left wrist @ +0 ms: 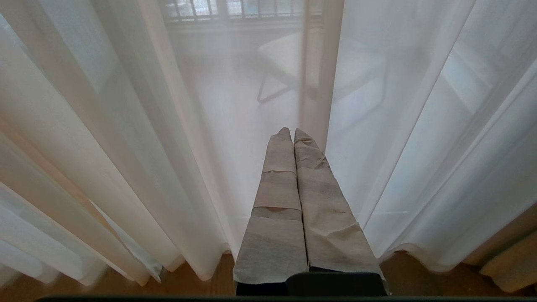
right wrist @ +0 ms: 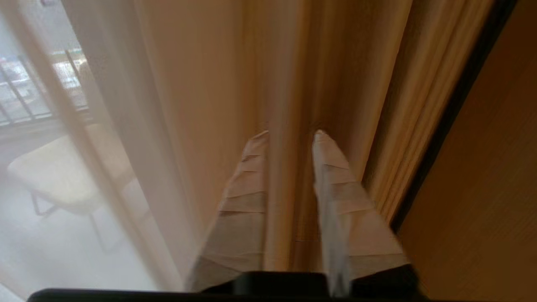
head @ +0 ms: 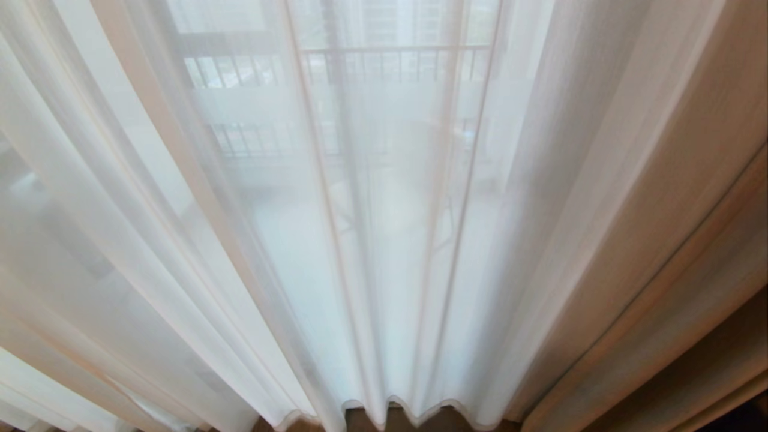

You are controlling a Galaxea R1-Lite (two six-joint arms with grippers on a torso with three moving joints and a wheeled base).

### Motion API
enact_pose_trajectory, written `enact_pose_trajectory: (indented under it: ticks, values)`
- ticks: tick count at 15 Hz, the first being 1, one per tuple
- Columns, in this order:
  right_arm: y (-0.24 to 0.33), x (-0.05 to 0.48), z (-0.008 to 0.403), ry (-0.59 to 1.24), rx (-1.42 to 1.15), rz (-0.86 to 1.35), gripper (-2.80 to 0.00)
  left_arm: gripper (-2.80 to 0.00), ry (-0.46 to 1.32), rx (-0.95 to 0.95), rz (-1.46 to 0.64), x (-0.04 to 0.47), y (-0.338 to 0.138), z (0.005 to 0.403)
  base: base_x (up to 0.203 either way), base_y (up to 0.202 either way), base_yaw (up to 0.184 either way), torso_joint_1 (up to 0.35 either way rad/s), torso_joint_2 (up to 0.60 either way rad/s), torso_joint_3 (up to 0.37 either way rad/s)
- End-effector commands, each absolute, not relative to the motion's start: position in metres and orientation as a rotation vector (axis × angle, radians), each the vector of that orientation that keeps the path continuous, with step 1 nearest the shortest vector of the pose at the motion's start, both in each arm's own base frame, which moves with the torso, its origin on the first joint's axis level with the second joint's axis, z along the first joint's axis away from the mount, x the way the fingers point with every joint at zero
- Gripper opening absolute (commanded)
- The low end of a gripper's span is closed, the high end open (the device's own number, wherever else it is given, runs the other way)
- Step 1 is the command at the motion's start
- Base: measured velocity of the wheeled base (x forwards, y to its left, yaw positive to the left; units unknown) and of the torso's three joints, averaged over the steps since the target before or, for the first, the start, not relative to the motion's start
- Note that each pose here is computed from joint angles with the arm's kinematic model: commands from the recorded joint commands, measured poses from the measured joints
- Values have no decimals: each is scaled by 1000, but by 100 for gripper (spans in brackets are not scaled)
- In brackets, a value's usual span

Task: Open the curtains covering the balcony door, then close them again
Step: Close the outer curtains on both sides

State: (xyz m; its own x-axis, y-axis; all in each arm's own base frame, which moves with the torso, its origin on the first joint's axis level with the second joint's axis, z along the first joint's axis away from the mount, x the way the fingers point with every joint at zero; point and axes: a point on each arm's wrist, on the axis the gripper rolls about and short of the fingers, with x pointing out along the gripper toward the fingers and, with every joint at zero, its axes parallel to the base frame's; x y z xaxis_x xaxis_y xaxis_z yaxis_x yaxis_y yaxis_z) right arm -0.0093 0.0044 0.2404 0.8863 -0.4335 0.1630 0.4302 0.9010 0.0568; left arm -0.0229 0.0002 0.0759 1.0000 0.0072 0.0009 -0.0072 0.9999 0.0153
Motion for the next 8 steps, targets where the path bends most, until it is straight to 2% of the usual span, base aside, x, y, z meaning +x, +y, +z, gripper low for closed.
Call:
enact_pose_trajectory:
  ticks: [1,8]
  values:
    - [-3,10,260,-135,6,-466,0,-280,-1,15,8,-23,0,76,0,0,0,0,0,0]
    - [-33,50,293,-171,-17,-456,0,-280,-1,15,8,-23,0,76,0,0,0,0,0,0]
